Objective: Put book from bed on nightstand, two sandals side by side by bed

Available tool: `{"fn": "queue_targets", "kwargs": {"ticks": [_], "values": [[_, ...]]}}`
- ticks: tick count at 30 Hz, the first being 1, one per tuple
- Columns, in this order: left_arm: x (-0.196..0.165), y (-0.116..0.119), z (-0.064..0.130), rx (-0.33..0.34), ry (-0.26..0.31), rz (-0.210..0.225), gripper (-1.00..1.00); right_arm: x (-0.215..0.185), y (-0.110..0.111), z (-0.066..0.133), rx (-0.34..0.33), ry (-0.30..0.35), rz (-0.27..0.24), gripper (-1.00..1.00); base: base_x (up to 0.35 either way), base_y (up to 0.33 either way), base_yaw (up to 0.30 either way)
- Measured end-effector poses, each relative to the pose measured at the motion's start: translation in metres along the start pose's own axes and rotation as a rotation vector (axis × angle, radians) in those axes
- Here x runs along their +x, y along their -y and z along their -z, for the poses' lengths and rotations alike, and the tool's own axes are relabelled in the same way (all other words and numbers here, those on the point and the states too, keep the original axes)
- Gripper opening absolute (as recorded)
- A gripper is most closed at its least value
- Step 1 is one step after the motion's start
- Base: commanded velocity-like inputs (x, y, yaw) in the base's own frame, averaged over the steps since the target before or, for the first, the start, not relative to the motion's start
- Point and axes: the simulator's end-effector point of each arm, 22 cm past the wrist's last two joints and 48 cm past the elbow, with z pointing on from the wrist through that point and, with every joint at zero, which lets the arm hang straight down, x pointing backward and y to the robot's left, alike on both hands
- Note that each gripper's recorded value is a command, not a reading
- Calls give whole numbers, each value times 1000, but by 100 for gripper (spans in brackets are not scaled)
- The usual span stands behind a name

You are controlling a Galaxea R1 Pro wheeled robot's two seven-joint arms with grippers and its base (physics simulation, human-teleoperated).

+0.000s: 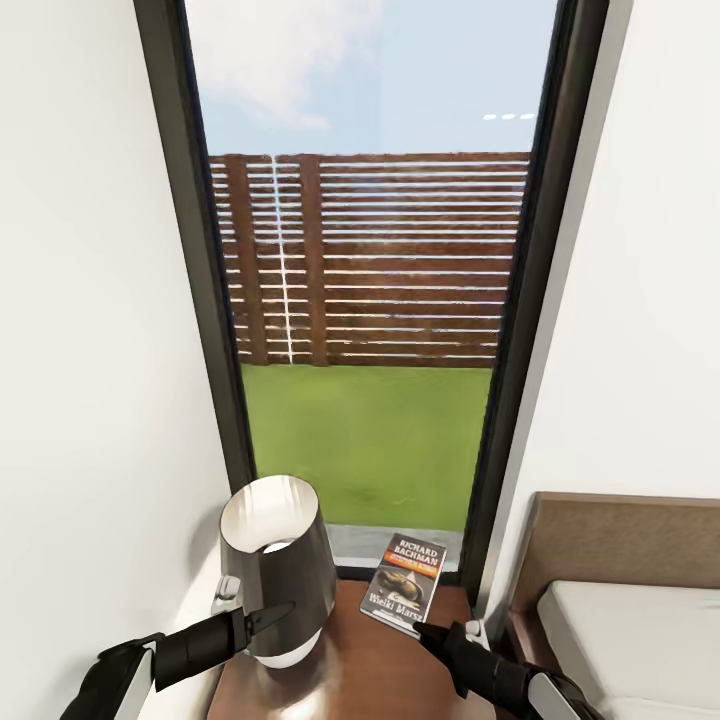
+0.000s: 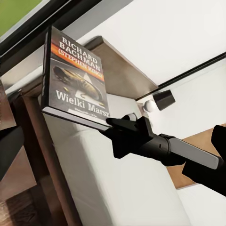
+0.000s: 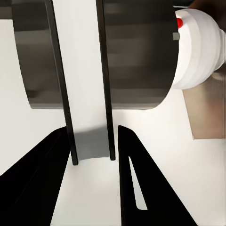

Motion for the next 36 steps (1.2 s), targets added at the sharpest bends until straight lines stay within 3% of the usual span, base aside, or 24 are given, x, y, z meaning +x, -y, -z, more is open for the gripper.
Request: {"fn": "queue_targets", "kwargs": {"ticks": [7,22,28,36], "values": [[2,-7,-2,-1,0,0,100,-1,27,-2,93,-2,-3,-100,0,0,0],[8,-23,-5,-2,0,0,100,-3,44,-10,99,-5,-8,-100,0,0,0],[11,-30,-7,-1,0,1,100,16,50,-12,98,-89,-81,-100,0,0,0],[15,-39,-9,-1,0,1,100,18,58,-16,96,-104,-94,-100,0,0,0]]}}
